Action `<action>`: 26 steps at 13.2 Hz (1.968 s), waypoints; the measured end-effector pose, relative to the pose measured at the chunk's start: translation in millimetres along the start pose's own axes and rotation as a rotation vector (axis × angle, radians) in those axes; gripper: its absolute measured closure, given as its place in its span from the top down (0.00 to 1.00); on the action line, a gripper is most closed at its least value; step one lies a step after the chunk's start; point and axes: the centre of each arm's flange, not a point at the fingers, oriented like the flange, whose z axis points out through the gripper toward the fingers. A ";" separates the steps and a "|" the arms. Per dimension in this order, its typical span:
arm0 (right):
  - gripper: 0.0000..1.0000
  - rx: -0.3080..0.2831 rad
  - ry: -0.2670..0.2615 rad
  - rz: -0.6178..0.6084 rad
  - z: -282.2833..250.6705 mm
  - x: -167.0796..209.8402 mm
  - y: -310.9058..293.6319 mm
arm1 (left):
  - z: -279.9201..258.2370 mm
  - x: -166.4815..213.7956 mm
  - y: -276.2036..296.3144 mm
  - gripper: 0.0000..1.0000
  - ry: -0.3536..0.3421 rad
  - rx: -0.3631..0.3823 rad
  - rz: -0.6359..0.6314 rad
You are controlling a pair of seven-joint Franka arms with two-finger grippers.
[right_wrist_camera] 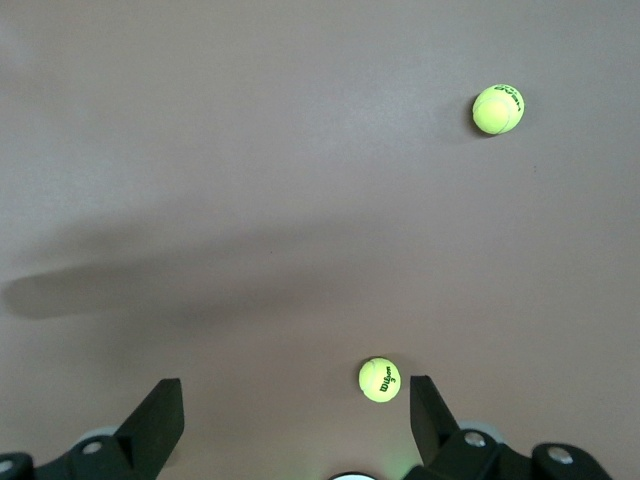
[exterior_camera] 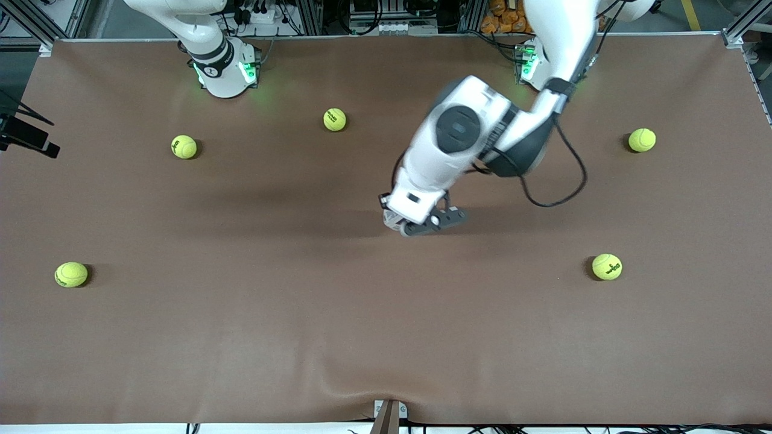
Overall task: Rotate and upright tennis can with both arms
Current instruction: 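Lift and rotate the can upright with the left gripper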
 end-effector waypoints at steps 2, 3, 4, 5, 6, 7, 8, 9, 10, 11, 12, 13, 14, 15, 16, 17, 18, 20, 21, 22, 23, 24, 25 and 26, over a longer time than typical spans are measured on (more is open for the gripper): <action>1.00 0.000 0.000 0.000 0.0 0.0 0.1 | 7.0 -18.6 10.2 0.04 0.045 0.033 -0.018; 1.00 0.000 0.000 0.001 0.0 0.0 0.3 | 11.8 -27.1 16.7 0.04 0.077 0.048 -0.035; 1.00 0.000 0.000 0.001 0.0 0.0 0.4 | 15.8 -35.8 24.3 0.04 0.105 0.056 -0.045; 1.00 0.000 0.000 0.001 0.0 0.0 0.5 | 19.7 -44.0 30.8 0.04 0.125 0.062 -0.045; 1.00 0.000 0.000 0.001 0.0 0.0 0.5 | 25.5 -50.8 35.2 0.04 0.134 0.070 -0.041; 1.00 0.000 0.000 0.001 0.0 0.0 0.5 | 31.9 -55.0 37.6 0.04 0.134 0.078 -0.035; 1.00 0.000 0.000 0.001 0.0 0.0 0.5 | 38.8 -57.6 38.5 0.04 0.131 0.087 -0.030; 1.00 0.000 0.000 0.001 0.0 0.0 0.6 | 48.8 -61.4 39.8 0.04 0.131 0.102 -0.021; 1.00 0.000 0.000 0.001 0.0 0.0 0.7 | 57.5 -65.6 41.0 0.04 0.137 0.117 -0.009; 1.00 0.000 0.000 0.001 0.0 0.0 0.7 | 63.6 -68.8 41.6 0.04 0.141 0.131 0.000; 1.00 0.000 0.000 0.002 0.0 0.0 0.9 | 66.2 -69.7 41.2 0.04 0.144 0.141 0.003; 1.00 0.000 -0.001 0.002 0.2 0.1 1.0 | 66.2 -68.2 40.3 0.04 0.149 0.147 0.004; 1.00 0.000 -0.001 0.002 0.4 0.2 1.0 | 65.9 -66.2 39.4 0.04 0.159 0.152 0.005; 1.00 0.000 -0.001 0.002 0.4 0.2 1.0 | 65.9 -65.2 38.6 0.04 0.164 0.157 0.007; 1.00 0.000 -0.001 0.002 0.5 0.2 1.0 | 66.0 -65.0 38.4 0.04 0.166 0.159 0.008; 1.00 0.000 -0.002 0.002 0.5 0.2 1.0 | 66.0 -64.8 38.3 0.04 0.166 0.160 0.008; 1.00 0.000 -0.002 0.002 0.5 0.2 1.0 | 66.4 -64.7 38.2 0.04 0.166 0.160 0.008; 1.00 0.000 -0.002 0.002 0.6 0.2 1.0 | 70.7 -64.2 37.9 0.04 0.164 0.165 0.008; 1.00 0.000 -0.002 0.002 0.6 0.2 1.0 | 72.6 -63.9 37.7 0.04 0.164 0.167 0.007; 1.00 0.000 -0.002 0.002 0.6 0.2 1.0 | 73.3 -63.7 37.6 0.11 0.164 0.168 0.007; 1.00 0.000 -0.002 0.002 0.7 0.2 1.0 | 72.8 -63.6 37.8 0.13 0.164 0.167 0.007; 1.00 0.000 -0.002 0.002 0.8 0.3 1.0 | 72.1 -63.3 38.0 0.15 0.165 0.166 0.007; 1.00 0.000 -0.002 0.002 0.9 0.3 1.0 | 71.4 -63.0 38.2 0.21 0.166 0.165 0.006; 1.00 0.000 -0.002 0.002 0.9 0.3 1.0 | 70.3 -62.7 38.7 0.21 0.167 0.163 0.006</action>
